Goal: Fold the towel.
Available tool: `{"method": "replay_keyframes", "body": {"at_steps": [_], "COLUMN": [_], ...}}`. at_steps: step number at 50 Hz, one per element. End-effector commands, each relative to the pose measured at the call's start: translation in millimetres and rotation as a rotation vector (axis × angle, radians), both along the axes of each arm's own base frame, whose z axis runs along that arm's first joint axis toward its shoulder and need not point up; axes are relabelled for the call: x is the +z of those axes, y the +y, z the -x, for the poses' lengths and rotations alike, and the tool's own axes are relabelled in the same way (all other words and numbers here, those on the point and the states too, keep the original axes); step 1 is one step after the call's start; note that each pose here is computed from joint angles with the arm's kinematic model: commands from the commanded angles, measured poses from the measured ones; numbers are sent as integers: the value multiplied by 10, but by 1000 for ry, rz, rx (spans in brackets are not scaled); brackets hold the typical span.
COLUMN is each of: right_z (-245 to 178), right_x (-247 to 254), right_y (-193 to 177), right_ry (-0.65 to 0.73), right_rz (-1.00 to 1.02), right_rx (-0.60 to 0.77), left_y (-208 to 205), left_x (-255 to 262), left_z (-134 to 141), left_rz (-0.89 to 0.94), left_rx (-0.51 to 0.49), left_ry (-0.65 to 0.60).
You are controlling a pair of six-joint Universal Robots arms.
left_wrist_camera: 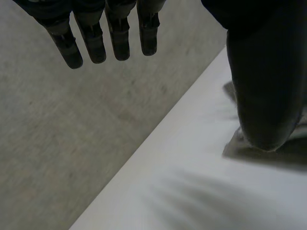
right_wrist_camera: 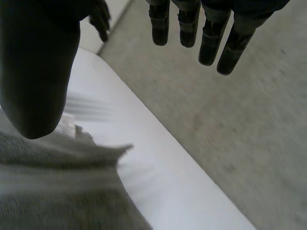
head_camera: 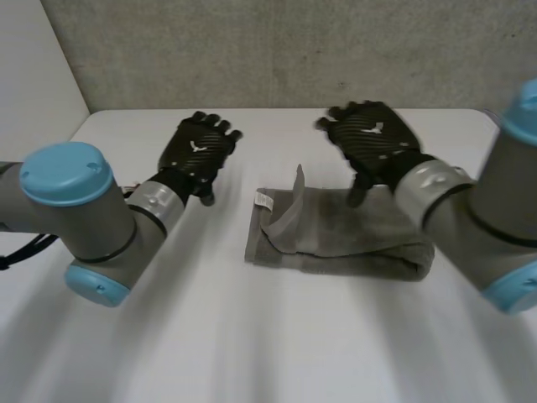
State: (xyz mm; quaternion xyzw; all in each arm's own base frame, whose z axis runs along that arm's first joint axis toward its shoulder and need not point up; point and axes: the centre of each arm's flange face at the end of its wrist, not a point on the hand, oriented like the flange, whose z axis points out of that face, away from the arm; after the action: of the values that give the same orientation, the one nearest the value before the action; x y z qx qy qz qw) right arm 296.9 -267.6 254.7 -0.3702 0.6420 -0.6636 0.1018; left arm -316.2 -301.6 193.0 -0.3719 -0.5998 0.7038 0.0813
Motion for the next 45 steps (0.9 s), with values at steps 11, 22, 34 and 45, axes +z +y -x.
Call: {"method": "replay_keyframes", "body": {"at_steps": [11, 22, 34, 45], "right_z": [816, 939, 1190, 1205], "right_x": [-676, -909, -1093, -1248], "right_y": [-142, -109, -140, -124], "right_ry": [48, 89, 138, 135], "right_rz": [-225, -263, -295, -343], "right_rx": [-176, -185, -250, -237], "left_y": [448, 914, 983, 645], "left_x": [-221, -232, -494, -629], "left_z": [378, 601, 634, 387], "left_rz": [-114, -174, -240, -245], "left_rx": [-165, -359, -381, -197], "left_ry": [11, -21, -71, -111]}}
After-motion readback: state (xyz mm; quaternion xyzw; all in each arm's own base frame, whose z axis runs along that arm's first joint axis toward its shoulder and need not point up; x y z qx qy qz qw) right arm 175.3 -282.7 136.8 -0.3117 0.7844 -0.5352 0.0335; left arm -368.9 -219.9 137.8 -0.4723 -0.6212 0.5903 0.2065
